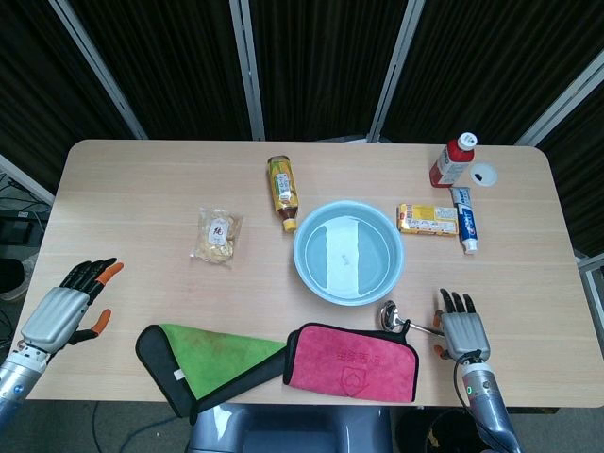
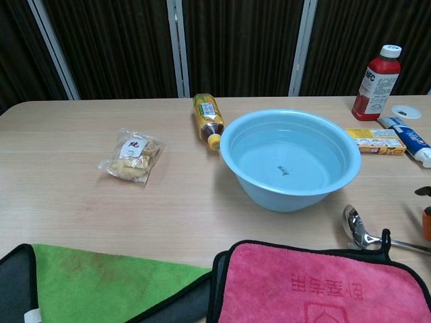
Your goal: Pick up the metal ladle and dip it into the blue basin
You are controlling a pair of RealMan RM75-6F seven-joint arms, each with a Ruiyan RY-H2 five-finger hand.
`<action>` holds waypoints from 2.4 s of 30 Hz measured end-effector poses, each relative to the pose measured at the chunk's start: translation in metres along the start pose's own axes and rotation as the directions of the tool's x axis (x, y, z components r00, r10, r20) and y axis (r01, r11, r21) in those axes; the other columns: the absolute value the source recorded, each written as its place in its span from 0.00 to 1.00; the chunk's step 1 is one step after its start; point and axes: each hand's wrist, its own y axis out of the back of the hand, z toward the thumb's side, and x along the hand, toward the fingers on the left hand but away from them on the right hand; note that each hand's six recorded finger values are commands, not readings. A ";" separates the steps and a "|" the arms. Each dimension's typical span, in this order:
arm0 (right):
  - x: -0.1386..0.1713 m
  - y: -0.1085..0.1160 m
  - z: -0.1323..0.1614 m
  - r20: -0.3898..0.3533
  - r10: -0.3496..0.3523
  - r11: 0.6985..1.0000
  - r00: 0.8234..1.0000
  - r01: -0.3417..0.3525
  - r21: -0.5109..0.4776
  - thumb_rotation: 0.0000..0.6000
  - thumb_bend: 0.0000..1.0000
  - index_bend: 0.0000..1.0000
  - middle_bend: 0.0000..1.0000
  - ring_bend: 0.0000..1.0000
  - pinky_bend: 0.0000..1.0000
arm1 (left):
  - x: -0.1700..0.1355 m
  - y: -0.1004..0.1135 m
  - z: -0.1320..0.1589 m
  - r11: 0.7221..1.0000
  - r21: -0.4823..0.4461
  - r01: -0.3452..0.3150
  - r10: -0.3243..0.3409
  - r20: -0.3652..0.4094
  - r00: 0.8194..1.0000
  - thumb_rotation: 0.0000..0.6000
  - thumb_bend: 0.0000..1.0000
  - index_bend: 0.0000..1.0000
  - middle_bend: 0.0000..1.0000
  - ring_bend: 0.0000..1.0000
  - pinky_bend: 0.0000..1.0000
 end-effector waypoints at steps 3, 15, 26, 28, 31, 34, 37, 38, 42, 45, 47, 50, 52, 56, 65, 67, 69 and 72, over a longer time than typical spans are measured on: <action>-0.003 0.000 0.002 -0.003 0.002 1.000 1.000 -0.002 -0.002 1.00 0.20 0.43 0.00 0.00 0.00 | -0.001 0.001 0.001 1.000 -0.002 -0.003 0.003 0.003 1.000 1.00 0.57 0.00 0.00 0.00 0.00; -0.011 -0.003 0.000 0.004 0.022 1.000 1.000 -0.022 -0.004 1.00 0.21 0.46 0.00 0.00 0.00 | -0.001 0.004 -0.003 1.000 -0.014 -0.010 0.010 -0.010 1.000 1.00 0.57 0.00 0.00 0.00 0.00; -0.017 -0.006 -0.005 0.010 0.035 0.999 0.999 -0.035 -0.009 1.00 0.23 0.48 0.00 0.00 0.00 | 0.000 0.004 -0.004 1.000 -0.013 -0.014 0.013 -0.015 1.000 1.00 0.56 0.00 0.00 0.00 0.00; -0.018 -0.007 -0.006 0.010 0.037 0.999 0.999 -0.037 -0.012 1.00 0.24 0.48 0.00 0.00 0.00 | 0.000 0.004 -0.005 1.000 -0.013 -0.013 0.013 -0.017 1.000 1.00 0.56 0.00 0.00 0.00 0.00; -0.020 -0.008 -0.006 0.008 0.042 0.999 0.999 -0.042 -0.023 1.00 0.25 0.49 0.00 0.00 0.00 | 0.001 0.003 -0.005 1.000 -0.012 -0.009 0.009 -0.018 1.000 1.00 0.56 0.00 0.00 0.00 0.00; -0.021 -0.009 -0.007 0.007 0.043 0.998 0.999 -0.043 -0.037 1.00 0.25 0.49 0.00 0.00 0.00 | 0.002 0.002 -0.005 1.000 -0.010 -0.005 0.005 -0.018 1.000 1.00 0.56 0.00 0.00 0.00 0.00; -0.021 -0.010 -0.009 0.007 0.043 0.998 0.999 -0.043 -0.047 1.00 0.26 0.50 0.00 0.00 0.00 | 0.002 0.002 -0.004 1.000 -0.009 -0.002 0.002 -0.014 1.000 1.00 0.56 0.00 0.00 0.00 0.00; -0.021 -0.011 -0.010 0.006 0.042 0.998 0.999 -0.042 -0.049 1.00 0.26 0.50 0.00 0.00 0.00 | 0.002 0.002 -0.004 1.000 -0.009 -0.002 0.002 -0.013 1.000 1.00 0.56 0.00 0.00 0.00 0.00; -0.021 -0.009 -0.013 0.011 0.027 0.998 1.000 -0.026 -0.057 1.00 0.28 0.51 0.00 0.00 0.00 | 0.001 0.002 -0.003 1.000 -0.007 -0.002 0.002 -0.014 1.000 1.00 0.57 0.00 0.00 0.00 0.00; -0.021 -0.009 -0.016 0.020 0.021 0.998 1.000 -0.019 -0.064 1.00 0.30 0.52 0.00 0.00 0.00 | 0.001 0.001 -0.003 1.000 -0.008 -0.002 0.002 -0.014 1.000 1.00 0.57 0.00 0.00 0.00 0.00; -0.022 -0.010 -0.018 0.024 0.020 0.997 1.000 -0.019 -0.069 1.00 0.30 0.53 0.00 0.00 0.00 | 0.001 0.001 -0.002 1.000 -0.010 -0.002 0.002 -0.013 1.000 1.00 0.57 0.00 0.00 0.00 0.00; -0.022 -0.013 -0.018 0.022 0.026 0.997 0.999 -0.024 -0.075 1.00 0.31 0.53 0.00 0.00 0.00 | 0.001 0.002 -0.001 1.000 -0.014 -0.006 0.005 -0.006 1.000 1.00 0.56 0.00 0.00 0.00 0.00; -0.022 -0.014 -0.019 0.022 0.027 0.997 0.999 -0.025 -0.078 1.00 0.32 0.54 0.00 0.00 0.00 | 0.001 0.002 -0.001 1.000 -0.015 -0.006 0.006 -0.004 1.000 1.00 0.56 0.00 0.00 0.00 0.00; -0.022 -0.017 -0.020 0.023 0.029 0.996 0.999 -0.027 -0.083 1.00 0.35 0.56 0.00 0.00 0.00 | 0.001 0.002 -0.001 1.000 -0.016 -0.006 0.006 -0.002 1.000 1.00 0.57 0.00 0.00 0.00 0.00; -0.021 -0.020 -0.021 0.020 0.031 0.995 0.999 -0.029 -0.091 1.00 0.41 0.60 0.00 0.00 0.00 | 0.000 0.003 0.000 1.000 -0.019 -0.008 0.008 0.004 1.000 1.00 0.57 0.00 0.00 0.00 0.00; -0.019 -0.018 -0.022 0.020 0.023 0.995 1.000 -0.021 -0.093 1.00 0.41 0.61 0.00 0.00 0.00 | 0.000 0.003 0.000 1.000 -0.020 -0.009 0.009 0.005 1.000 1.00 0.56 0.00 0.00 0.00 0.00; -0.018 -0.015 -0.022 0.020 0.010 0.996 1.000 -0.008 -0.094 1.00 0.42 0.62 0.00 0.00 0.00 | 0.000 0.004 0.000 1.000 -0.022 -0.011 0.011 0.007 1.000 1.00 0.56 0.00 0.00 0.00 0.00; -0.015 -0.007 -0.023 0.021 -0.015 0.995 1.000 0.017 -0.096 1.00 0.42 0.63 0.00 0.00 0.00 | 0.000 0.004 0.001 1.000 -0.024 -0.012 0.012 0.012 1.000 1.00 0.56 0.00 0.00 0.00 0.00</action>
